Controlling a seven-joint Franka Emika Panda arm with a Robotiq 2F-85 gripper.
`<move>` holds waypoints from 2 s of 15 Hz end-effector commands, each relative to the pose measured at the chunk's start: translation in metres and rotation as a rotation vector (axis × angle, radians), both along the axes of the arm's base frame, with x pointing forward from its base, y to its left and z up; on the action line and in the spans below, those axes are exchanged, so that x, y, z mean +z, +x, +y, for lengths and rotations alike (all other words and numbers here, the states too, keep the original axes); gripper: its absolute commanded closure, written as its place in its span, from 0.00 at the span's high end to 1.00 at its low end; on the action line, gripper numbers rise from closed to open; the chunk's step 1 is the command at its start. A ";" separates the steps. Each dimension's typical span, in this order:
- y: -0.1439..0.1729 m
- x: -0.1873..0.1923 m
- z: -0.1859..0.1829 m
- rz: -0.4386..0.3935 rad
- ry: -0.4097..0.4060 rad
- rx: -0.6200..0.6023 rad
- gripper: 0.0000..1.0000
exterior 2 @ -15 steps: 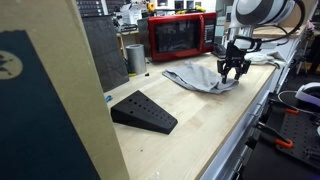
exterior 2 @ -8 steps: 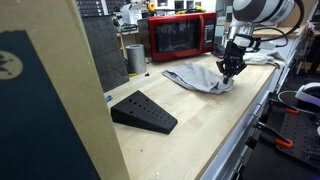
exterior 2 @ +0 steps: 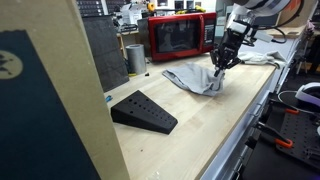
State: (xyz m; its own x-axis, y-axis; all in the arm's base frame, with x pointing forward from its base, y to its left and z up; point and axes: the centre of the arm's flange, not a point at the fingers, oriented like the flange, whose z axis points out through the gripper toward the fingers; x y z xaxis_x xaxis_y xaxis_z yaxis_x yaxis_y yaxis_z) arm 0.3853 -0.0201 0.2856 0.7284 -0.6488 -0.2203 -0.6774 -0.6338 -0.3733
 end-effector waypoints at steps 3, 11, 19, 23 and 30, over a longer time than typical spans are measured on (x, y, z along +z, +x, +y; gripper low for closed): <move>0.016 0.042 -0.002 -0.082 0.143 -0.087 0.01; 0.048 0.070 -0.030 -0.169 0.233 -0.278 0.01; 0.075 0.078 -0.057 -0.162 0.260 -0.456 0.01; 0.088 0.079 -0.070 -0.142 0.261 -0.538 0.01; 0.110 0.090 -0.092 -0.159 0.253 -0.610 0.01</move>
